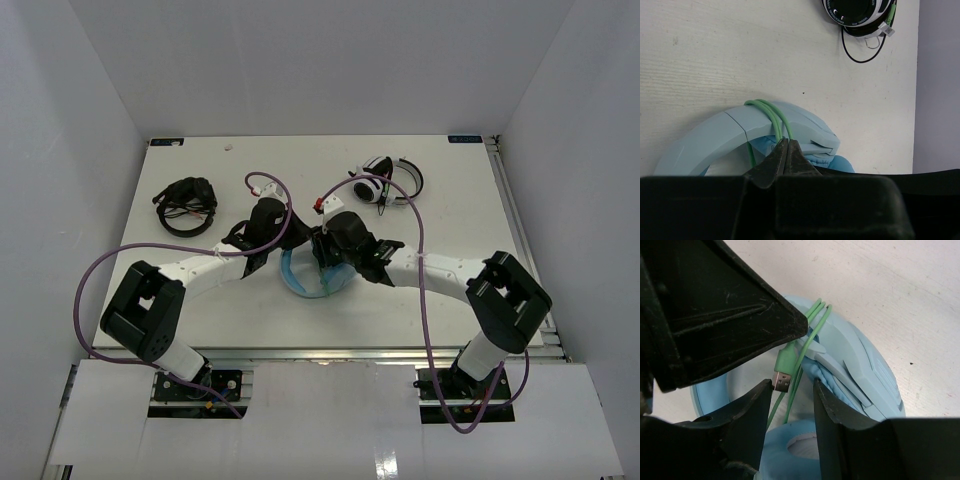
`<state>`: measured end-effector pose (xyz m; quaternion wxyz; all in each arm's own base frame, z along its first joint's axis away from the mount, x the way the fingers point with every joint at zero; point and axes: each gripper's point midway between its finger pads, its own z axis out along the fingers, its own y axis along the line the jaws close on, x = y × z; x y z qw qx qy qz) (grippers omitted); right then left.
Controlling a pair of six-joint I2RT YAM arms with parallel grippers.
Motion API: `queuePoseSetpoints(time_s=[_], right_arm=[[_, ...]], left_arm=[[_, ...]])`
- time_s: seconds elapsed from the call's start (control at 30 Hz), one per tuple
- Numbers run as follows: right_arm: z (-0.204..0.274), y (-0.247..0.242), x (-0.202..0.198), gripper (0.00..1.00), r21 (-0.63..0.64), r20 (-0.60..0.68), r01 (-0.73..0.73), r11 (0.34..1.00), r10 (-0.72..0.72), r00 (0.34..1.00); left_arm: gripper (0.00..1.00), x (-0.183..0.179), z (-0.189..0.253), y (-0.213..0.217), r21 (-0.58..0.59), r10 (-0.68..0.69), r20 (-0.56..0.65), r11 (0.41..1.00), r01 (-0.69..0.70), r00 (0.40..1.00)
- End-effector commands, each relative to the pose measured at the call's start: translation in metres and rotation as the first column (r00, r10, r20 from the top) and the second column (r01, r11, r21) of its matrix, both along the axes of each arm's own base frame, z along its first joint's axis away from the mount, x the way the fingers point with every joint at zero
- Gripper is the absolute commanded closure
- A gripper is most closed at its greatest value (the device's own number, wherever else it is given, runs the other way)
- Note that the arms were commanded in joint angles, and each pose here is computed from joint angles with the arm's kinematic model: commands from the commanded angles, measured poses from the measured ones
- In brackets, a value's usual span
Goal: Wrap the headphones
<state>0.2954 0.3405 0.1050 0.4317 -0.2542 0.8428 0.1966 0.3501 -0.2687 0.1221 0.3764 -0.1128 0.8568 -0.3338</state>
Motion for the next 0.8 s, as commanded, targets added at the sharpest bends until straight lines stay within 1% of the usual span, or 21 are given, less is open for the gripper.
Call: queuePoseSetpoints(time_s=[0.0, 0.37, 0.47, 0.6, 0.77], right_arm=[[0.03, -0.002, 0.005, 0.53, 0.061, 0.081, 0.018, 0.998, -0.023, 0.996], [0.052, -0.009, 0.001, 0.54, 0.102, 0.123, 0.023, 0.995, -0.036, 0.992], [0.058, -0.012, 0.0, 0.59, 0.117, 0.135, 0.026, 0.993, -0.042, 0.99], [0.065, -0.013, 0.003, 0.69, 0.127, 0.156, 0.038, 0.991, -0.058, 0.986], [0.059, -0.006, 0.008, 0.71, 0.108, 0.157, 0.026, 0.994, -0.043, 0.987]], left_arm=[[1.0, -0.004, -0.003, 0.0, 0.012, -0.014, 0.002, 1.0, 0.014, 1.0], [1.0, -0.004, -0.002, 0.0, 0.015, -0.015, 0.001, 1.0, 0.015, 1.0], [1.0, -0.004, -0.001, 0.0, 0.013, -0.015, 0.004, 1.0, 0.015, 1.0], [1.0, -0.004, -0.002, 0.001, 0.02, -0.01, 0.004, 1.0, 0.01, 1.0], [1.0, -0.001, -0.002, 0.004, 0.029, 0.008, 0.012, 1.0, -0.008, 1.0]])
